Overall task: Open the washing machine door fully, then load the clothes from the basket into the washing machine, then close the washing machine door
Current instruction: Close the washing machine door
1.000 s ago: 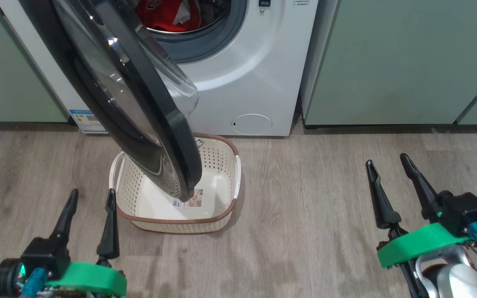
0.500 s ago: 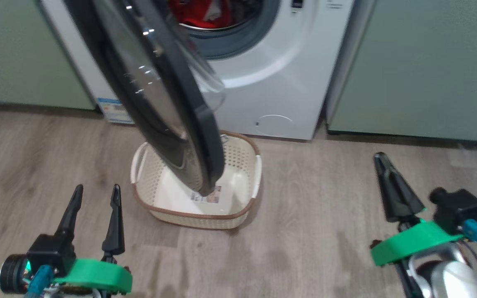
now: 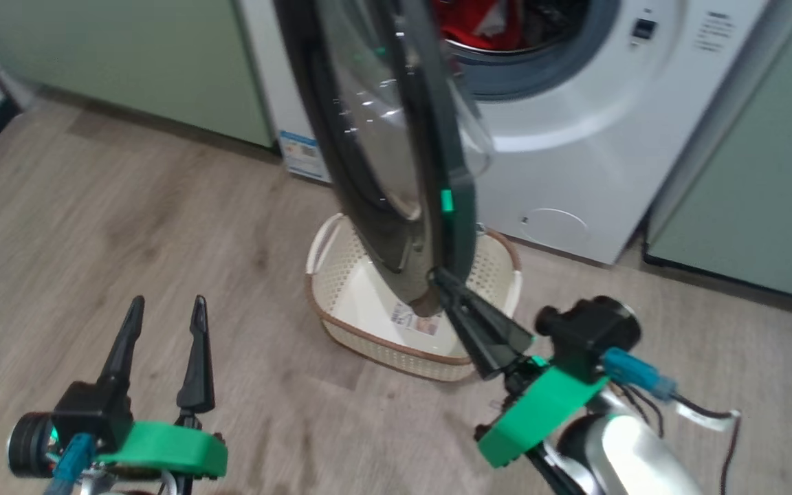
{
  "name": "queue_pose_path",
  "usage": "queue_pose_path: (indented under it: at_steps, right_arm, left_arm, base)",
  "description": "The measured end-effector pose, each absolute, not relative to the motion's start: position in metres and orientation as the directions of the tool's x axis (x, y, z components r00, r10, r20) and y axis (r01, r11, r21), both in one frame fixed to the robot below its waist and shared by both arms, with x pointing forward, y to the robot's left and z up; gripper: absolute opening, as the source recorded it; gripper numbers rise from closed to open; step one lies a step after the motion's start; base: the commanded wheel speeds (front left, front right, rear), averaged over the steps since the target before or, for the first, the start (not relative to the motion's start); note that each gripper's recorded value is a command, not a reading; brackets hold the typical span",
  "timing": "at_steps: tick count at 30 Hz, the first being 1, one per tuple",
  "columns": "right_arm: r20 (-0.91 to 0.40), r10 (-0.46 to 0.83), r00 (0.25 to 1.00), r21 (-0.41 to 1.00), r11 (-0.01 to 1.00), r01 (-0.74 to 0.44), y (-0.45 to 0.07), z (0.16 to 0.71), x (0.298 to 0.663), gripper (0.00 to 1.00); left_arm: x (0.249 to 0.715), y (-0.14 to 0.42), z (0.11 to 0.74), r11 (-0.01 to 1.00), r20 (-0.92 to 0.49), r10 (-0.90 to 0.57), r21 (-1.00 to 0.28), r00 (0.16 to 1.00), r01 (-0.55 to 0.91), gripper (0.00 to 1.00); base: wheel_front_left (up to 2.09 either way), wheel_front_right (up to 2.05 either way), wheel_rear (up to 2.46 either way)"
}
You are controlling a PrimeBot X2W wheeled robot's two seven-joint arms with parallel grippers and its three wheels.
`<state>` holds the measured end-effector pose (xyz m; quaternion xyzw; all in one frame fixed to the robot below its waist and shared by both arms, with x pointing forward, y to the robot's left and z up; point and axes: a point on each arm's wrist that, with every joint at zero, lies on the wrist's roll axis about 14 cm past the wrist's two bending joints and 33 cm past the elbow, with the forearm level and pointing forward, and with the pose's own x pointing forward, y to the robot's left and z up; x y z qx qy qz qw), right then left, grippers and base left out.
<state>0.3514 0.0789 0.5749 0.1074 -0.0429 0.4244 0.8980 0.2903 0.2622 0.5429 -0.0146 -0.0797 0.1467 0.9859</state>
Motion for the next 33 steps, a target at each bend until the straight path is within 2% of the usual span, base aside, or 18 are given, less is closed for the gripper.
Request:
queue_pose_path:
  at_steps: [5, 10, 22, 33]
  right_arm:
    - [0.134, 0.828, 0.545, 0.147, 0.527, -0.837, 0.114, 0.567, 0.341, 0.0]
    - [0.095, 0.851, 0.517, 0.136, 0.503, -0.853, 0.129, 0.556, 0.349, 0.0]
    - [0.046, 0.818, 0.573, 0.132, 0.564, -0.815, 0.121, 0.536, 0.384, 0.0]
    - [0.033, 0.792, 0.61, 0.133, 0.601, -0.788, 0.112, 0.529, 0.398, 0.0]
  left_arm:
    - [0.273, 0.274, 0.543, 0.939, 0.156, 0.343, -0.054, 0.926, -0.339, 1.0]
    - [0.265, 0.28, 0.543, 0.929, 0.157, 0.37, -0.052, 0.915, -0.367, 1.0]
    - [0.274, 0.278, 0.541, 0.931, 0.155, 0.366, -0.056, 0.918, -0.362, 1.0]
    - [0.278, 0.277, 0.543, 0.933, 0.16, 0.36, -0.056, 0.919, -0.356, 1.0]
  base:
    - [0.0, 0.0, 0.0]
    - [0.0, 0.0, 0.0]
    - [0.0, 0.0, 0.0]
    - [0.0, 0.0, 0.0]
